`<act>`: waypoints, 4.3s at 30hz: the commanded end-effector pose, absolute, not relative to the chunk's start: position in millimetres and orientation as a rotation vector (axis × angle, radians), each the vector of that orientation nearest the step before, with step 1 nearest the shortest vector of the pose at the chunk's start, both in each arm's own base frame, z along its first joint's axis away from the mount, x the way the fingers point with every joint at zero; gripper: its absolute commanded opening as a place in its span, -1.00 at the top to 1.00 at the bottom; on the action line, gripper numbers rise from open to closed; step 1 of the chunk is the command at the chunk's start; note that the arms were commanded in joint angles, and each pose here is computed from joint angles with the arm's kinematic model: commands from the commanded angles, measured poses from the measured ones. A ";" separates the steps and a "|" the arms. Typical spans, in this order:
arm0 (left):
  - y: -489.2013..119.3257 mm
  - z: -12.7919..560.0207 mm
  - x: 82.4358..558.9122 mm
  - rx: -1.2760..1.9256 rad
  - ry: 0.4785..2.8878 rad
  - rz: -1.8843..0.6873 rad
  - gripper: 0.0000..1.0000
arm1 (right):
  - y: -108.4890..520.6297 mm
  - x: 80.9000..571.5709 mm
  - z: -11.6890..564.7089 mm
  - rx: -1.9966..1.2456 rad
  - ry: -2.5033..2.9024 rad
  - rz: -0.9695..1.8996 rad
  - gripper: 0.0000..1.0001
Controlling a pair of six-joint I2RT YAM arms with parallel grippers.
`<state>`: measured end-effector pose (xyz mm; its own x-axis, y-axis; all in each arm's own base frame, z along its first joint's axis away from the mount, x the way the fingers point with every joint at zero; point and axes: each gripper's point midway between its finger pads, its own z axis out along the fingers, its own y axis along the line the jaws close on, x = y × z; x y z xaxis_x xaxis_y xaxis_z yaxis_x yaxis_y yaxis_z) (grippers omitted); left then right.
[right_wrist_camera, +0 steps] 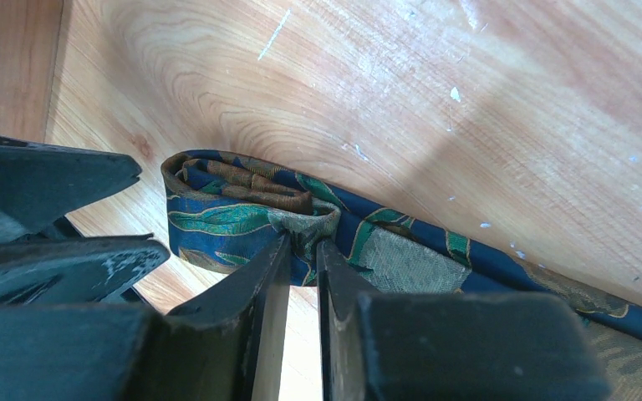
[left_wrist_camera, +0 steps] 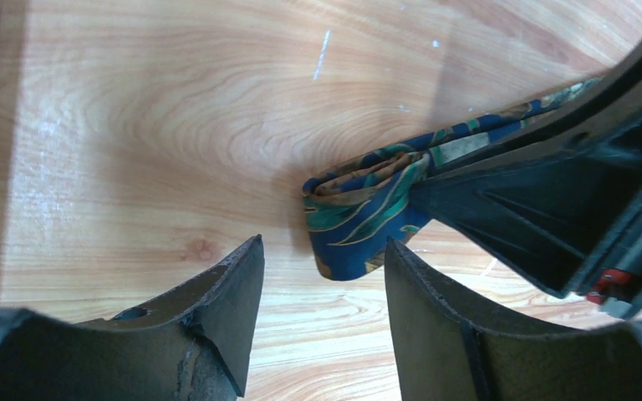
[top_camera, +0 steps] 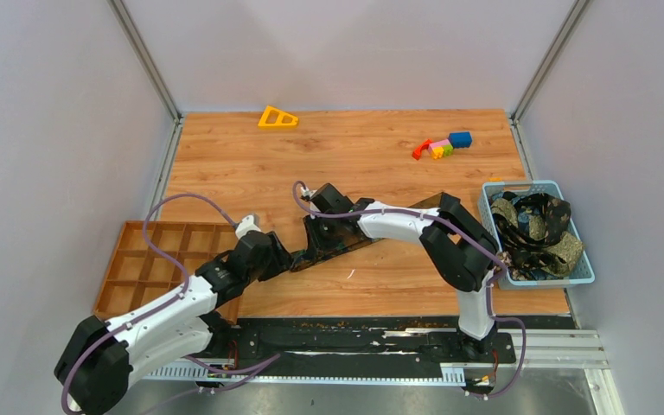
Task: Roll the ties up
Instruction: Roll the tie at the center of the board.
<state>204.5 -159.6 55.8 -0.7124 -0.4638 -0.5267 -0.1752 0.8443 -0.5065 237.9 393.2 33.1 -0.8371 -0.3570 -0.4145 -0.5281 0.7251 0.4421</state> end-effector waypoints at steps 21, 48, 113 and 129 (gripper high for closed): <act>-184.6 18.9 210.7 -0.596 2.394 -0.734 0.08 | 378.8 234.1 16.7 -0.668 2.664 0.813 0.68; -150.3 60.3 217.0 -0.381 2.451 -0.387 0.96 | 413.0 238.1 103.6 -0.658 2.509 0.972 0.52; -162.0 60.7 227.9 -0.083 2.673 -0.139 1.00 | 433.4 231.0 62.8 -0.659 2.595 1.050 0.75; -186.3 54.4 231.8 -0.081 2.686 -0.198 0.23 | 383.2 237.2 73.7 -0.594 2.580 0.973 0.67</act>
